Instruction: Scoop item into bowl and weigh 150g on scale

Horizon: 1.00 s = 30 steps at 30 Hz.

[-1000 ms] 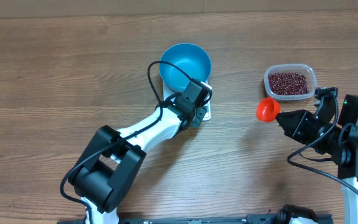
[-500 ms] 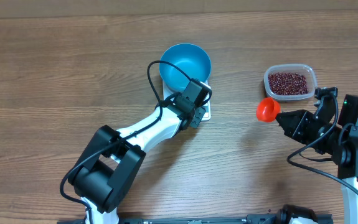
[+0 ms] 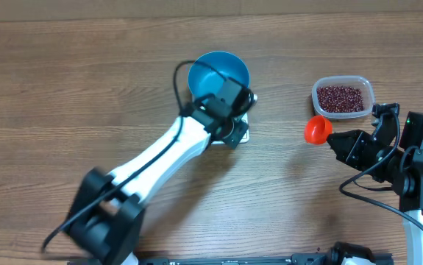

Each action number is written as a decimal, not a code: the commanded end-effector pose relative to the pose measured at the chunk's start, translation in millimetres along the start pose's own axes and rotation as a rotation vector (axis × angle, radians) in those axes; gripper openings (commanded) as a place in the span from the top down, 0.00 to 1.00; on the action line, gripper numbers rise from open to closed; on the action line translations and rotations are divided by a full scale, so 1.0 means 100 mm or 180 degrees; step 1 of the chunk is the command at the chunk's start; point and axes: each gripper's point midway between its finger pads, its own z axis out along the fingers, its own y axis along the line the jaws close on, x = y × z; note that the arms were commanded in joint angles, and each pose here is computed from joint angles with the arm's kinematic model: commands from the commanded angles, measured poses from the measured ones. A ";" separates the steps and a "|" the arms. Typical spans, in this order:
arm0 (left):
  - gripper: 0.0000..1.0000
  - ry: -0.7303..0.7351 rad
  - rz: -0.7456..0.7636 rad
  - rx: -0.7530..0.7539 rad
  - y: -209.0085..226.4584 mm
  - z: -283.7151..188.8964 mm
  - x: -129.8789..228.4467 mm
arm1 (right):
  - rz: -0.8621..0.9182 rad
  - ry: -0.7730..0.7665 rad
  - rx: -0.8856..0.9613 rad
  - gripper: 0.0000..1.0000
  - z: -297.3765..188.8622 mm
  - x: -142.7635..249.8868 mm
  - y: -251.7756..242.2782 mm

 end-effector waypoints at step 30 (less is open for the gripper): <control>0.82 -0.0576 0.0304 0.0363 0.65 -1.42 0.10 | -0.0057 -0.0088 -0.0009 0.96 -0.06 -0.07 0.05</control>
